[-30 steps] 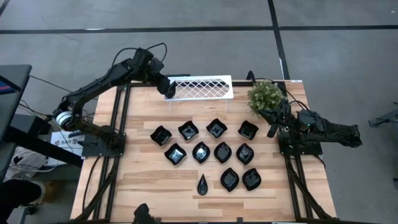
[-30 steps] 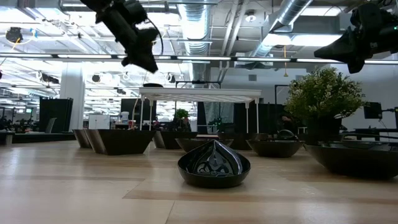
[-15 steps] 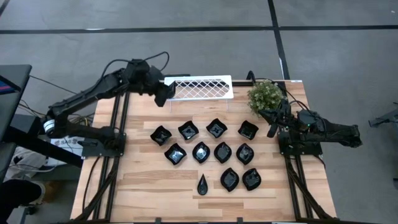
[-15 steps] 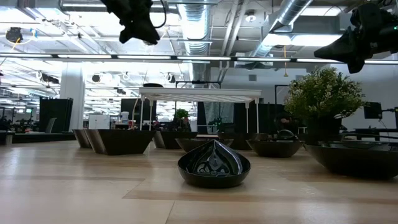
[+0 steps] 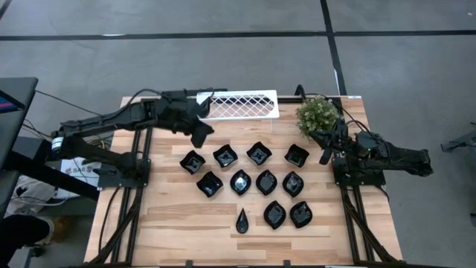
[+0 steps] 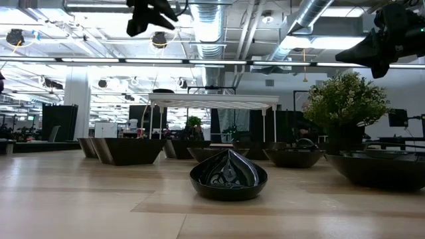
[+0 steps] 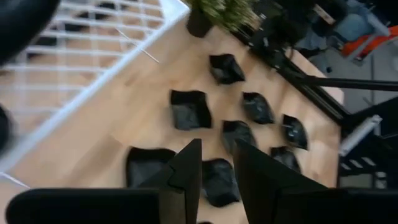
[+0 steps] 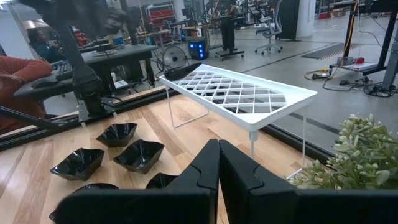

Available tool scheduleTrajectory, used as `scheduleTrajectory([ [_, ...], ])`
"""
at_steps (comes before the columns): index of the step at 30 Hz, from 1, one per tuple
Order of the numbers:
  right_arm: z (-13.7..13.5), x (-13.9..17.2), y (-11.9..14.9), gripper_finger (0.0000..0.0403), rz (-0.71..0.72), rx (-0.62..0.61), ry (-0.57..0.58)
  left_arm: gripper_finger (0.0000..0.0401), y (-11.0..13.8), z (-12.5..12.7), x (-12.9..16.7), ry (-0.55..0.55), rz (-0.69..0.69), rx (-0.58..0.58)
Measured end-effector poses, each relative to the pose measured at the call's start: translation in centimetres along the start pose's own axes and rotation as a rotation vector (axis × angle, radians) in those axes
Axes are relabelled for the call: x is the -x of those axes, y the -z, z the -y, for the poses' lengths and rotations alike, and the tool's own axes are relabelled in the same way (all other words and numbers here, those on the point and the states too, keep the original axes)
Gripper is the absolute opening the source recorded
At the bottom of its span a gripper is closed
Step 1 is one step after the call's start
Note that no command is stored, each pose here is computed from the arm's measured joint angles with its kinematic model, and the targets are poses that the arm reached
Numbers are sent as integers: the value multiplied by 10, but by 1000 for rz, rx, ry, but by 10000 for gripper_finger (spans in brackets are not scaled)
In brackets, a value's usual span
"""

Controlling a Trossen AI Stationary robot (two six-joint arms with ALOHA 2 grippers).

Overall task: Pick & Place Mini shaped plates
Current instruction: Stack the black drop-shaped plate on top of the black drop-shaped plates on the shelf

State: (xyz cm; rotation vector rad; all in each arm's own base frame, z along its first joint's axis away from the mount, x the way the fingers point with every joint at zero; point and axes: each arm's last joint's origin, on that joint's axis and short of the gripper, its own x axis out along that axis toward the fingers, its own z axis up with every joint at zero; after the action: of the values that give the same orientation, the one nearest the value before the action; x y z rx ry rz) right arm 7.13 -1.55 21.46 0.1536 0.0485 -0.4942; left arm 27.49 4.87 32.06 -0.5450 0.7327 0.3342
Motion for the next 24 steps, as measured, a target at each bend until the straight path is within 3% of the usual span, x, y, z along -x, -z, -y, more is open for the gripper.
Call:
scheduleTrajectory([
  [11, 0, 0, 0, 1, 0, 0, 0, 92, 44, 70, -12, -11, 20, 58],
  [24, 0, 0, 0, 1, -1, 1, 0, 92, 109, 126, -69, 6, -123, 207],
])
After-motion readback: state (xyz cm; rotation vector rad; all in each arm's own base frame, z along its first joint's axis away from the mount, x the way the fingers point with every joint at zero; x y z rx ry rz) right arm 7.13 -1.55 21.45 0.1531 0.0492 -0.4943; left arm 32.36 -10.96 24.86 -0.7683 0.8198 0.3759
